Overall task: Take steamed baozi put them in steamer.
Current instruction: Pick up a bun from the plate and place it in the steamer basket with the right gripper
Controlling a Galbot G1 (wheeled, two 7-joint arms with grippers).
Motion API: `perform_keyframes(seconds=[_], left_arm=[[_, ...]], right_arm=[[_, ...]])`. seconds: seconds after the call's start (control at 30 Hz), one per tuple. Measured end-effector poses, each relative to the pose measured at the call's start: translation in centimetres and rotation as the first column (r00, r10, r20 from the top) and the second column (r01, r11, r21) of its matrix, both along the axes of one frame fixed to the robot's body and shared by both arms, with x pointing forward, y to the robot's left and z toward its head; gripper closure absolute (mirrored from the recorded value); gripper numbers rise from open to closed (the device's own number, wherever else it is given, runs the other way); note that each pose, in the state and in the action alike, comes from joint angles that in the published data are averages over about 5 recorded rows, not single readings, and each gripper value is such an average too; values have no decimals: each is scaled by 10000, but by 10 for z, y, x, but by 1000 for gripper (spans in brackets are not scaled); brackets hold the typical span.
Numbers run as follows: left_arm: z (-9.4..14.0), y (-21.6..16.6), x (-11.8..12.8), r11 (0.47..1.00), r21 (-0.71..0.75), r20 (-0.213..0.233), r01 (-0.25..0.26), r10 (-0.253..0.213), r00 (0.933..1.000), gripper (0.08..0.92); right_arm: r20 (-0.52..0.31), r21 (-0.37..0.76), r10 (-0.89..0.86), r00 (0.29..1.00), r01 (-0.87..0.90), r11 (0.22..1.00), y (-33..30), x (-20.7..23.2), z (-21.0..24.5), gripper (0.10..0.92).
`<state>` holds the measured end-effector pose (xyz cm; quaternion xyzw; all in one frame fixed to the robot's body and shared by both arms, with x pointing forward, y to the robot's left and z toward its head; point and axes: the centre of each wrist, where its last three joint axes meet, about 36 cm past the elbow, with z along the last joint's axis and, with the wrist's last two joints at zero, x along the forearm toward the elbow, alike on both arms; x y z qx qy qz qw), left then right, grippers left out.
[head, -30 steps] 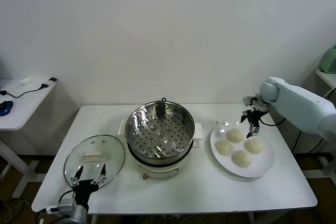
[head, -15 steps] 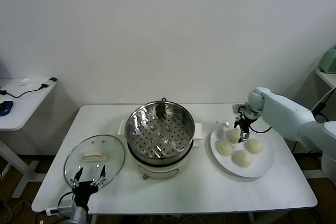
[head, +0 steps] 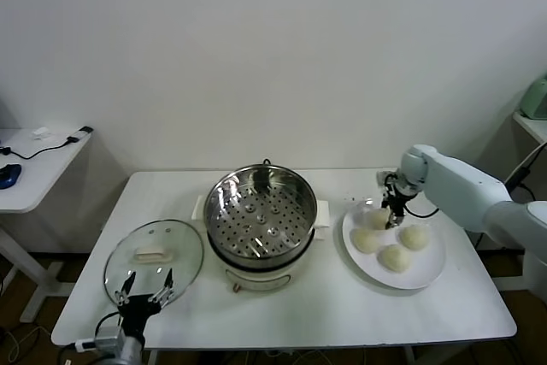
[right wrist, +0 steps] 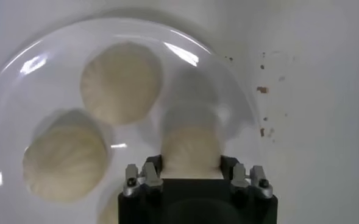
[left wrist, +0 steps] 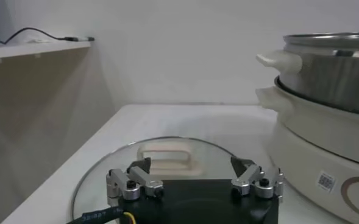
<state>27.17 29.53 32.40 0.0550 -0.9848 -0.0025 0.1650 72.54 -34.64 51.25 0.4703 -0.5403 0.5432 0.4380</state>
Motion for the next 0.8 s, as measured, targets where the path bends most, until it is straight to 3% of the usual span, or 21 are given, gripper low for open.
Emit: perform_keyframes(seconds=[0.2, 0.37, 0.53, 0.8], left_arm=[[5, -5, 1, 9999, 6, 103, 115, -115, 9999, 177], [7, -9, 1, 9998, 8, 154, 220, -220, 9996, 177], [8, -12, -1, 9996, 22, 180, 274, -274, 9995, 177], [9, -8, -6, 9997, 162, 171, 177, -180, 9997, 177]], right_arm=[[906, 150, 1824, 9791, -1844, 9827, 46, 9, 106, 394], [1680, 189, 4041, 8991, -4128, 9106, 112, -2, 188, 394], [1700, -91, 6505, 7402, -6589, 7521, 190, -31, 215, 394], [1030, -897, 9060, 4106, -9033, 4196, 268, -59, 190, 394]])
